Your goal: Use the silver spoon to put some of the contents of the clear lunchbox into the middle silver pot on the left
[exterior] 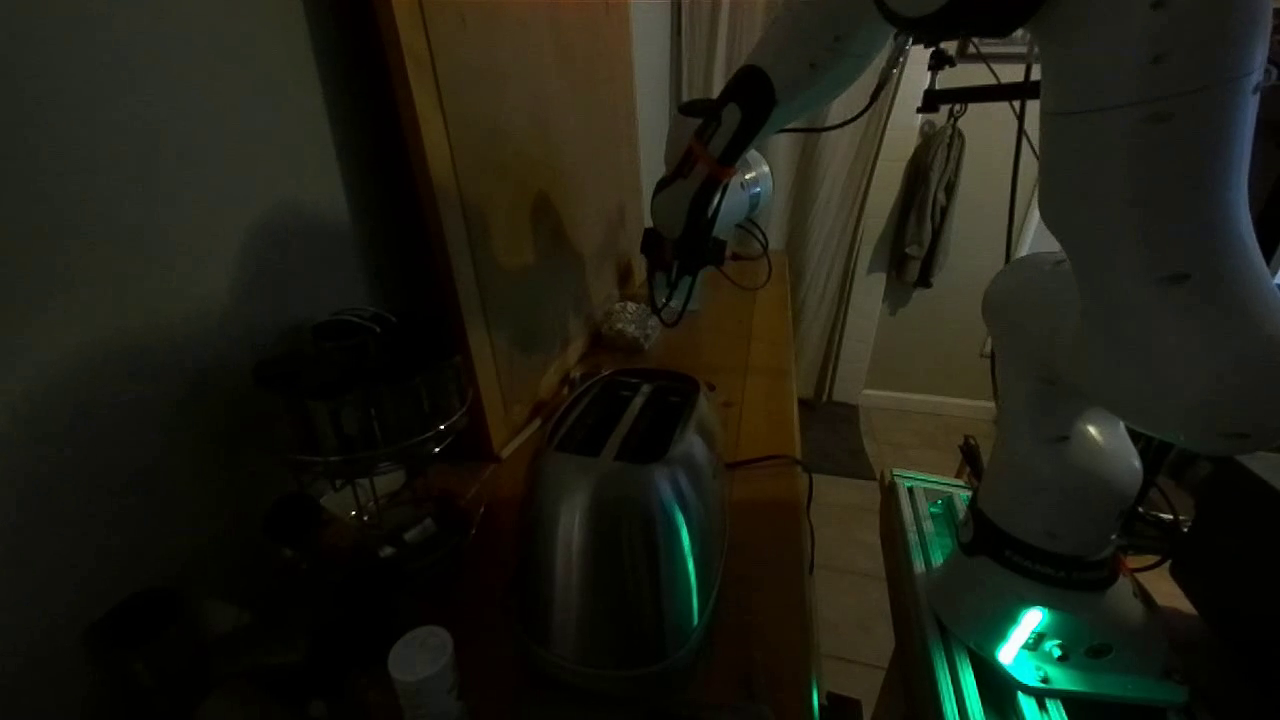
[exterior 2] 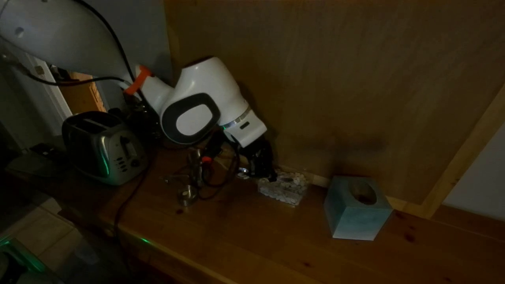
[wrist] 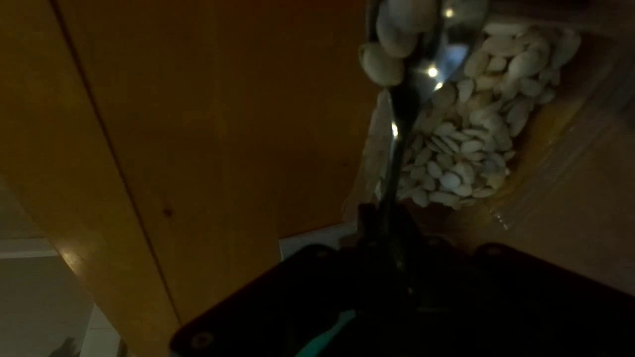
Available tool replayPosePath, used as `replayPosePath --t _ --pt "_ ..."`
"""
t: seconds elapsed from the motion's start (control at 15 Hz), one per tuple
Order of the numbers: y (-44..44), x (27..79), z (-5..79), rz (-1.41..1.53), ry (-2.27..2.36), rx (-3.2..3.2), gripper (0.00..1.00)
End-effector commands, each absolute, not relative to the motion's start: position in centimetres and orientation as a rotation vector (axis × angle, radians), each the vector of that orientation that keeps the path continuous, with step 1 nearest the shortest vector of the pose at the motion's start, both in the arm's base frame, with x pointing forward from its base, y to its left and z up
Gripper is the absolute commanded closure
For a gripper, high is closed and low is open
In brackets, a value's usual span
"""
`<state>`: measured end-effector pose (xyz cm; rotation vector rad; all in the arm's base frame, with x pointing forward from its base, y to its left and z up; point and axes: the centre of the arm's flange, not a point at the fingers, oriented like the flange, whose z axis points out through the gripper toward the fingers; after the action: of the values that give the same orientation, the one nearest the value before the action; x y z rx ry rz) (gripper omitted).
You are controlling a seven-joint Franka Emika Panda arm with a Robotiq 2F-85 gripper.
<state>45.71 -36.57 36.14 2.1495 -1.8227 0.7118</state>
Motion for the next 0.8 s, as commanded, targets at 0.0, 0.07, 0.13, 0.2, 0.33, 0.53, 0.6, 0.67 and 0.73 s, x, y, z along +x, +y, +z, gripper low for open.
replayPosePath --t 0.0,0.07,0.13,0.2,0.33,0.53,0.6,0.67,0.73 --pt "-33.5 42.6 37.0 0.638 -1.846 2.262 0.98" --pt "-32.9 42.2 36.9 0.629 -1.853 2.285 0.98" --pt "-32.4 42.1 36.6 0.639 -1.862 2.297 0.98" --pt "-31.7 42.0 36.2 0.658 -1.859 2.321 0.98" --pt "-33.6 43.8 35.1 0.634 -1.866 2.26 0.9" --pt "-33.7 43.8 35.0 0.629 -1.865 2.256 0.9" --pt "-33.7 43.8 35.0 0.629 -1.865 2.255 0.9" --pt "-33.7 43.8 35.0 0.629 -1.864 2.255 0.9" --pt "-33.7 43.8 35.0 0.629 -1.864 2.255 0.98"
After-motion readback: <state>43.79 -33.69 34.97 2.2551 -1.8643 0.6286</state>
